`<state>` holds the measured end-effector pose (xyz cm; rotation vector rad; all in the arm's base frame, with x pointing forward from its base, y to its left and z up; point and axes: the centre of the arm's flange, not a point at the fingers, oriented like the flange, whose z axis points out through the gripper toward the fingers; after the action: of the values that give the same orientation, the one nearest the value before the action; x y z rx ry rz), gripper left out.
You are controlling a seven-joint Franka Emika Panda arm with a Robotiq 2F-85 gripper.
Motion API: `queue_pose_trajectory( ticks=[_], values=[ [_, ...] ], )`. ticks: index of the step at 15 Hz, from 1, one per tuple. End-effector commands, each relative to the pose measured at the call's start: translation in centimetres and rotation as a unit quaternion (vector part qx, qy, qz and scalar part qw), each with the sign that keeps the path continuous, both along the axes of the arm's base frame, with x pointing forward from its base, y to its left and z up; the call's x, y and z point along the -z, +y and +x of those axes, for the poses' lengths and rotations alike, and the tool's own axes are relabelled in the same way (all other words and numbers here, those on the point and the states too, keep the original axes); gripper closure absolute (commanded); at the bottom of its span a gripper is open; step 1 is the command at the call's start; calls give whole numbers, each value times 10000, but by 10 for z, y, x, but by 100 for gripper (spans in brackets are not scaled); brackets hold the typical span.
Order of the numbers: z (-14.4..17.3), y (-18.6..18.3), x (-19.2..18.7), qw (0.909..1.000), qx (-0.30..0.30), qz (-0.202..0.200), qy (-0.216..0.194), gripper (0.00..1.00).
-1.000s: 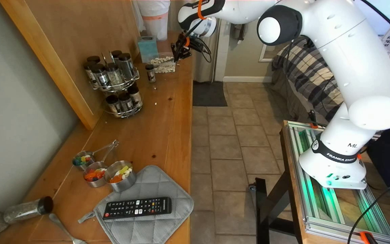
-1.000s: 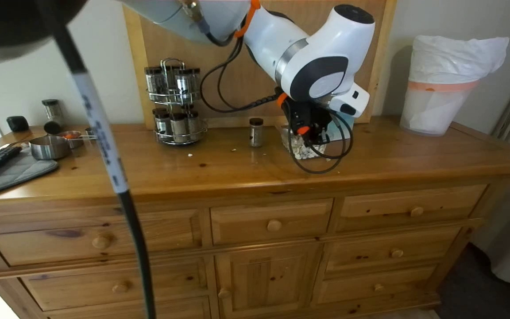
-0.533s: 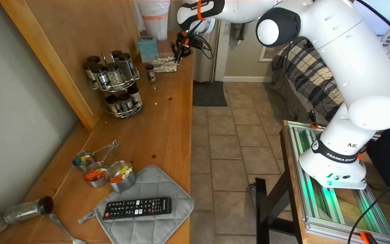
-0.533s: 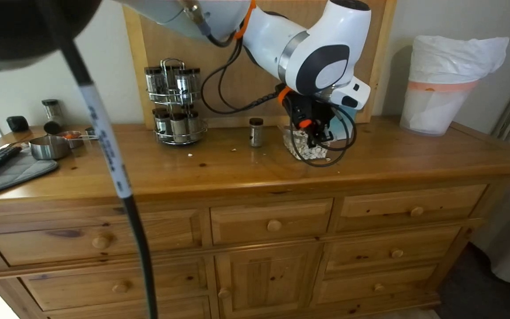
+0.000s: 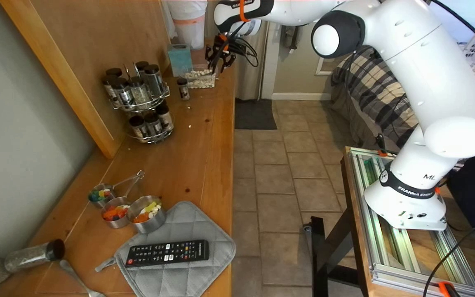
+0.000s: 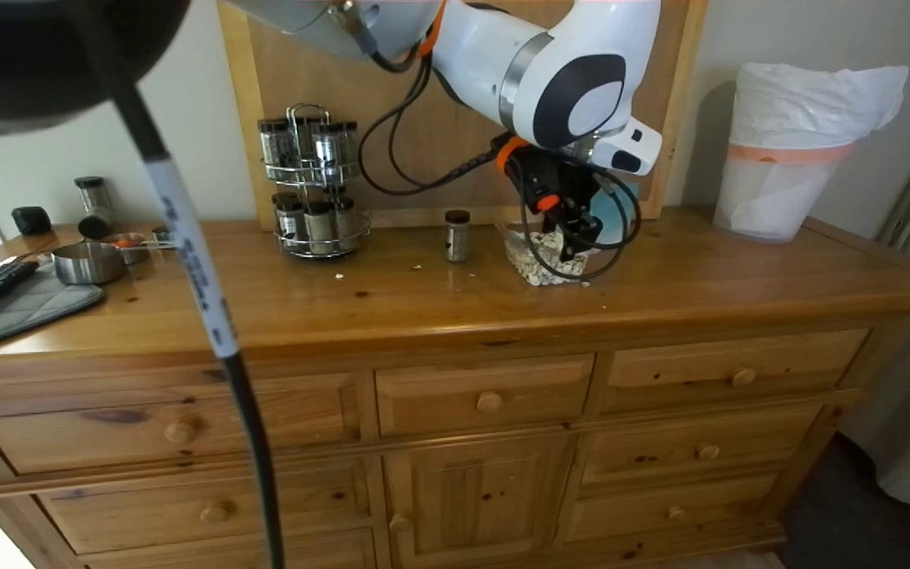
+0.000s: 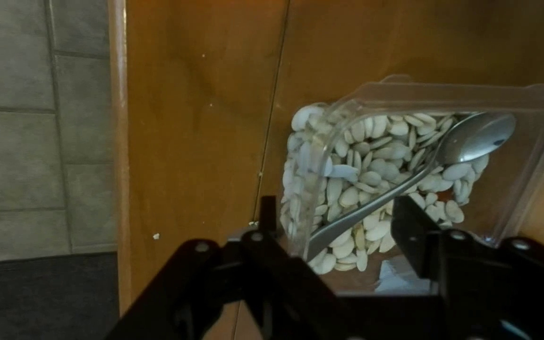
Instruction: Move the bowl to the right
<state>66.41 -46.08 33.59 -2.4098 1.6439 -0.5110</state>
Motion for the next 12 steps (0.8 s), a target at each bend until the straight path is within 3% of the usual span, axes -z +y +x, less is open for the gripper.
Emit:
queue_pose_trajectory(
  ticks=[1, 6, 12],
  values=[
    [0, 9, -23, 9987, -505, 113, 35, 3],
    [-22, 38, -82, 9857, -1648, -321, -171, 0],
    [-65, 109, -137, 9458, -3225, -378, -70, 0]
  ],
)
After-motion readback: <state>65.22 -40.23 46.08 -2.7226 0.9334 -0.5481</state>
